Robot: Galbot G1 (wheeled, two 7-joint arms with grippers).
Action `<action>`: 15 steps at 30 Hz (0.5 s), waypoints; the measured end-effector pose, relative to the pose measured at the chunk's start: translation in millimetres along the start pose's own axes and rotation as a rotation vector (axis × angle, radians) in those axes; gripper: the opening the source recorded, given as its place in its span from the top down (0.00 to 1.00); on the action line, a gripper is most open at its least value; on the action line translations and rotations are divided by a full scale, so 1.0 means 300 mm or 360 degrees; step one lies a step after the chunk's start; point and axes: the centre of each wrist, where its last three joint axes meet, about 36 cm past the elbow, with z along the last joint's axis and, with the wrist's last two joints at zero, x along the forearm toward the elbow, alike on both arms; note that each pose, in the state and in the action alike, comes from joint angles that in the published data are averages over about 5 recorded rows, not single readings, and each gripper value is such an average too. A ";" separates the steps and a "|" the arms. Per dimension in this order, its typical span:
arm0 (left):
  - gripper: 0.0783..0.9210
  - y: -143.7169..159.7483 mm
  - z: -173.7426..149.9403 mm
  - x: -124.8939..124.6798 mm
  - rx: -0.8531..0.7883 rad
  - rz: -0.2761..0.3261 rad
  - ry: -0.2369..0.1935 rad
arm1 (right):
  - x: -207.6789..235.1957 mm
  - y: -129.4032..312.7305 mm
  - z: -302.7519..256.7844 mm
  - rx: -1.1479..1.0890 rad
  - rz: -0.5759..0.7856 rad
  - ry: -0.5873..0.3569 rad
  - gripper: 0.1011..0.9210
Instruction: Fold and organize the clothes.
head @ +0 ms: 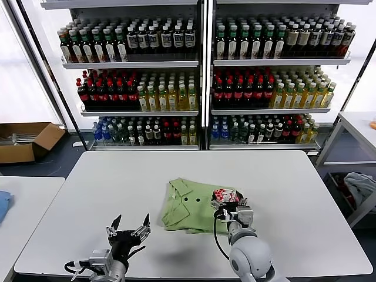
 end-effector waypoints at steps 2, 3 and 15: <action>0.12 -0.003 -0.002 0.001 0.0001 0.0005 -0.0003 | 0.015 -0.006 -0.007 0.0006 0.0006 -0.0018 0.12; 0.12 -0.004 -0.003 0.003 0.0001 0.0006 -0.0004 | 0.021 -0.009 -0.010 0.0007 0.0009 -0.0024 0.12; 0.12 -0.004 -0.010 0.015 0.0006 0.0010 -0.0020 | 0.069 -0.078 -0.028 -0.0056 0.0053 -0.0048 0.12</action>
